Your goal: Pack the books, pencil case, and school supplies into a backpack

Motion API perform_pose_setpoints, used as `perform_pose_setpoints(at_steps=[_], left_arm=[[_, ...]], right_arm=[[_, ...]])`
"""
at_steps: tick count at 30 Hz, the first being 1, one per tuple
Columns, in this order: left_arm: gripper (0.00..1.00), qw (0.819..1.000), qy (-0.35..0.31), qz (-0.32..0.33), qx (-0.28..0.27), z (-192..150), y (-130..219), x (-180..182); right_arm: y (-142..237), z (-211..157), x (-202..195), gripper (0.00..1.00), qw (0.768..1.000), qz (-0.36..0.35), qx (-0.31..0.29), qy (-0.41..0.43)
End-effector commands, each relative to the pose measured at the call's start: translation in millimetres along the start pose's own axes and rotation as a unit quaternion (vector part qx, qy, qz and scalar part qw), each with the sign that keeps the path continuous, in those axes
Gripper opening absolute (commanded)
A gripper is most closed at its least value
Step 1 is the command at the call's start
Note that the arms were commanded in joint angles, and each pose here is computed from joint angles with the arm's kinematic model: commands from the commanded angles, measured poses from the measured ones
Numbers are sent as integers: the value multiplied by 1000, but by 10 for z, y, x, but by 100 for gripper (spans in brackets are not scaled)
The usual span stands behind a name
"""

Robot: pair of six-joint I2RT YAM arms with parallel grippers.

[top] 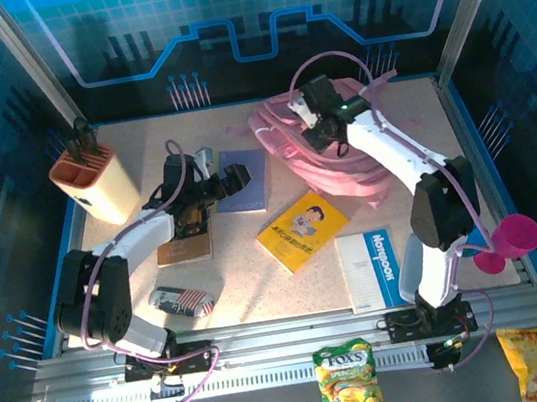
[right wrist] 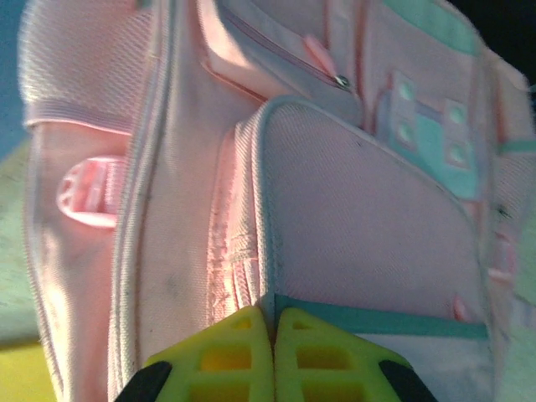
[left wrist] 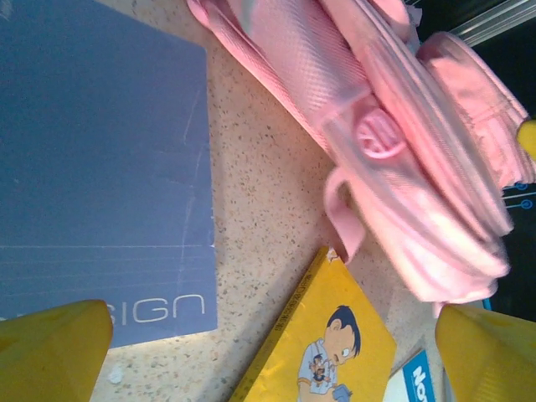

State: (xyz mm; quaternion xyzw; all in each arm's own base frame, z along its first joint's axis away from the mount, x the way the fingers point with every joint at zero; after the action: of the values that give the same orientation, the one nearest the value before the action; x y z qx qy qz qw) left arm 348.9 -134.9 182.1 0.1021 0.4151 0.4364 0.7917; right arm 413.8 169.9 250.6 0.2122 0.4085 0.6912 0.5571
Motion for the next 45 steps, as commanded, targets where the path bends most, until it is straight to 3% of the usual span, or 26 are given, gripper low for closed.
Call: perform_pose_setpoints(at_steps=[1,4,8,12,19,24,33,45], left_arm=[[99,999,32,-17,-6,82,-73,-79],[99,999,51,-1,-1,33,-103,-37],[99,997,72,11,11,-95,-156,-43],[97,995,95,4,30,-232,-263,-131],[95,992,109,-41,51,-353,-568,-399],[92,989,110,-57,87,-367,-818,-489],[93,985,111,-69,115,-321,-1199,-528],[93,988,74,-72,114,43,-1396,-506]], right_arm=[[16,204,298,1,994,80,-30,-71],[-11,192,290,20,991,83,-29,-105],[80,56,60,60,984,70,-37,-160],[118,-240,-323,76,968,62,-41,-241],[-143,-944,-1152,78,894,79,4,-441],[-370,-1221,-1394,78,858,105,27,-501],[-626,-1366,-1296,70,837,175,57,-516],[-404,-1490,-833,62,794,284,49,-535]])
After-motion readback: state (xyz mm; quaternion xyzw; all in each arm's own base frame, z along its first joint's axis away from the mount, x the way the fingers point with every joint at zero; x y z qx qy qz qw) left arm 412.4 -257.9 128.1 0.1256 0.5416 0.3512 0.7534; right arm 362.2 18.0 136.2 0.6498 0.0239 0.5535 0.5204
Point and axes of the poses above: each hand's point on the last joint's axis, 136 mm out from that joint toward the fingers, its own y axis back along the fingers, its own x axis along the line the jaws close on, z = x × y, the point moved 8 cm from there along y, back along the fingers, and after that the axes turned 13 degrees about -y, right-handed, at the moved point
